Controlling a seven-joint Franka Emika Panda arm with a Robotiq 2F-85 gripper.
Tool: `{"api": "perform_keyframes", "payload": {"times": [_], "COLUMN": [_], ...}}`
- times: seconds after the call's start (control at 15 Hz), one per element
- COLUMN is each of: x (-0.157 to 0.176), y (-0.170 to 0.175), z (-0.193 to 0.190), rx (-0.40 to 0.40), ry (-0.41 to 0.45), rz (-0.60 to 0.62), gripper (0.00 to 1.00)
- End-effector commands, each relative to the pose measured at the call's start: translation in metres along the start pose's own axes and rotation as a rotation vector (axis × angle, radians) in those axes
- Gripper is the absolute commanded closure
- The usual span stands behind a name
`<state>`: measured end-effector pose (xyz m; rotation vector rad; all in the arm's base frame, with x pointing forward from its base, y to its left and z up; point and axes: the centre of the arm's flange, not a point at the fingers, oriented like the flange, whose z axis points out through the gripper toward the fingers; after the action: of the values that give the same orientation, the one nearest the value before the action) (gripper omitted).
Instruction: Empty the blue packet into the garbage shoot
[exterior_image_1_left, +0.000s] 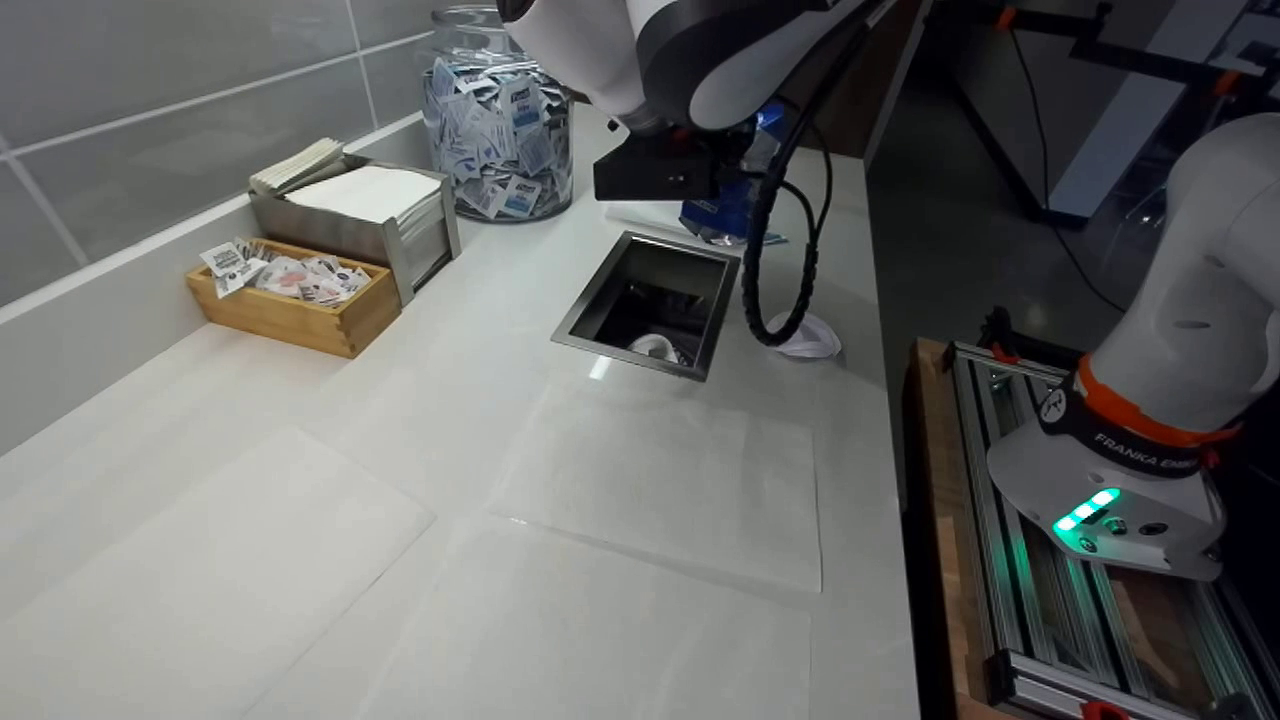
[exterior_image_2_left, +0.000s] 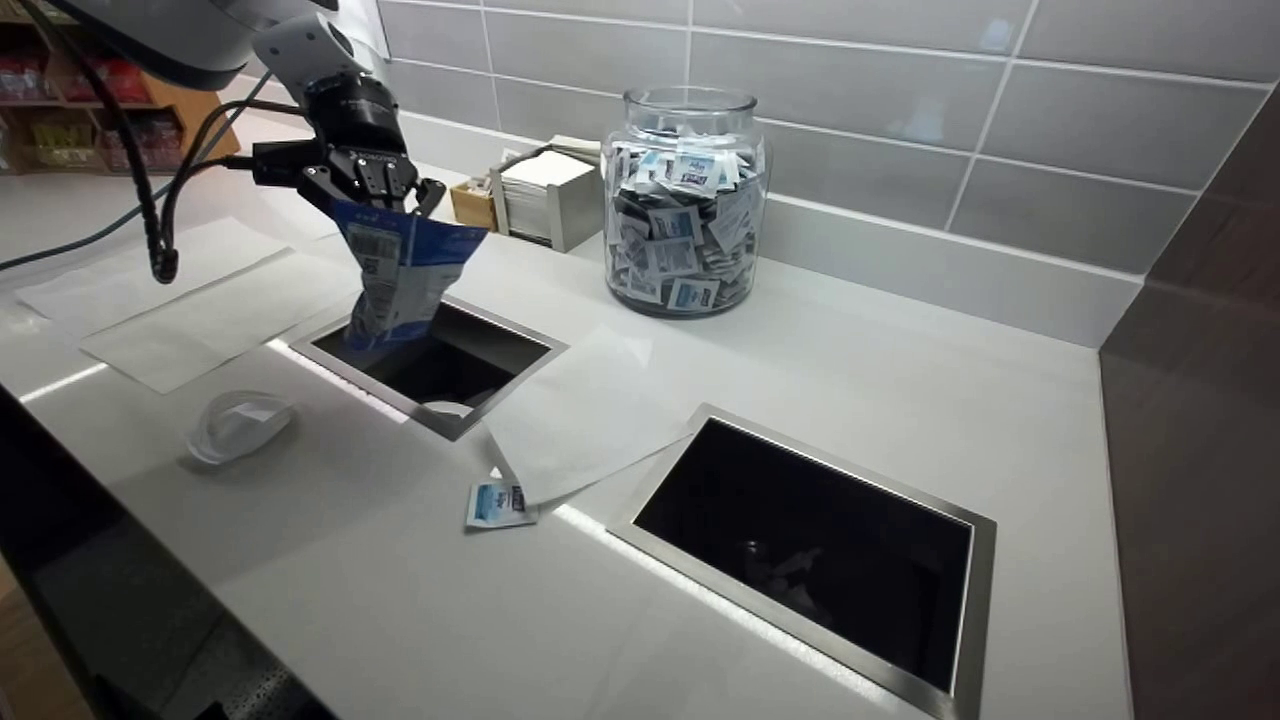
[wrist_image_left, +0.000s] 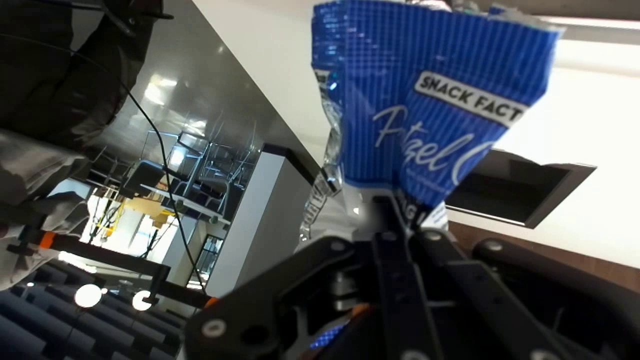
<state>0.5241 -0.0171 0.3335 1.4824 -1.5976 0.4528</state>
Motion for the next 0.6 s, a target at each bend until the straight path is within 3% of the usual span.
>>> {"api": "perform_keyframes", "payload": {"times": [0.0, 0.53], "x": [-0.002, -0.004], "y": [-0.005, -0.009], "z": [-0.006, -0.022], "rx": [0.016, 0.063], "ry": [0.074, 0.202], "rz": [0.054, 0.099], "gripper": [1.0, 1.0]}}
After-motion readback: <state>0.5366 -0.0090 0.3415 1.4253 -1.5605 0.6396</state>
